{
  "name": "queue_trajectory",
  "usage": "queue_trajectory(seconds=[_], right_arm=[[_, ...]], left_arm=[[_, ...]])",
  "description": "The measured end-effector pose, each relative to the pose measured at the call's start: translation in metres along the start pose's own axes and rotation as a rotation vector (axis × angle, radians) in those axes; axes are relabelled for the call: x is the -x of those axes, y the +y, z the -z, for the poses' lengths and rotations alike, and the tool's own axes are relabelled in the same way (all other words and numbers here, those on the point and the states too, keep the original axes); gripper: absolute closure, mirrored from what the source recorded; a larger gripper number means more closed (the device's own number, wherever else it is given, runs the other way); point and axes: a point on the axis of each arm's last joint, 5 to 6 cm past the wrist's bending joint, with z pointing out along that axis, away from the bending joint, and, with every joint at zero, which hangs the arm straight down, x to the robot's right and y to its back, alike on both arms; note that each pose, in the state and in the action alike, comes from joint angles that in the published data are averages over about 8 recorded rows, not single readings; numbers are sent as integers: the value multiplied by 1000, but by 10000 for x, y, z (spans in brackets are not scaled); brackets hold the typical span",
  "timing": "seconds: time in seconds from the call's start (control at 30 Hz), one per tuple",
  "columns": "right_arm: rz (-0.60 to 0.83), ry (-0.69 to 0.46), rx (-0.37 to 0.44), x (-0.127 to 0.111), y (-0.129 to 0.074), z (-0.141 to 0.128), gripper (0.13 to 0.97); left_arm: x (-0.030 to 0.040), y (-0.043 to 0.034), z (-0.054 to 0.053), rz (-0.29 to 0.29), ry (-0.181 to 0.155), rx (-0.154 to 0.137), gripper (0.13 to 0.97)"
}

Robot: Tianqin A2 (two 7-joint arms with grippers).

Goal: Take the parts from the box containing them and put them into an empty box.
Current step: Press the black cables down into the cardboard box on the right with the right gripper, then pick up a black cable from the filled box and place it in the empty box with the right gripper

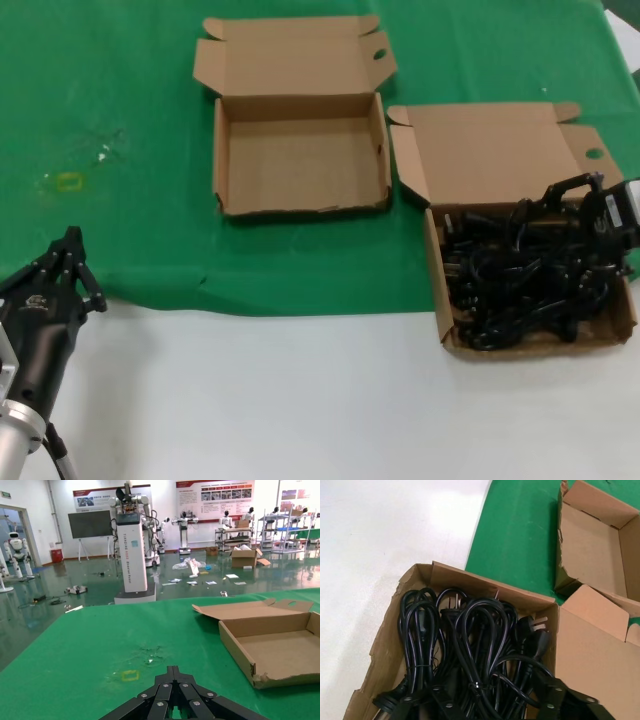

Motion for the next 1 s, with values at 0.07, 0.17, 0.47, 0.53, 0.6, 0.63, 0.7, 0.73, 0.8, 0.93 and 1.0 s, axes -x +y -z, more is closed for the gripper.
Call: queue_trajectory(seconds=[0.07,0.17,0.47,0.53,0.6,0.63,0.7,0.73,0.8,0.93,1.0], right_arm=[[-1,-1,-1,0,0,-5,506],[-3,-2,-2,-2,-1,-14,558],[-10,-15,-4,30,10,-49,703],[-11,-20,-4,47,15,-57,751],[-12,-25,-4,62,19,-63,765],[-13,-27,-4,68,20,-66,780],[-13,-30,-4,78,22,-69,808],[-14,-31,-4,81,21,-70,822],[-14,-32,-4,83,19,-68,851],[-15,-25,-4,63,6,-39,865],[-16,-17,-4,40,-7,-8,869]], left_arm=[[0,0,0,0,0,0,953],[0,0,0,0,0,0,953],[0,0,0,0,0,0,953],[0,0,0,0,0,0,953],[0,0,0,0,0,0,953],[0,0,0,0,0,0,953],[0,0,0,0,0,0,953],[0,0,0,0,0,0,953],[0,0,0,0,0,0,953],[0,0,0,0,0,0,953],[0,0,0,0,0,0,953]])
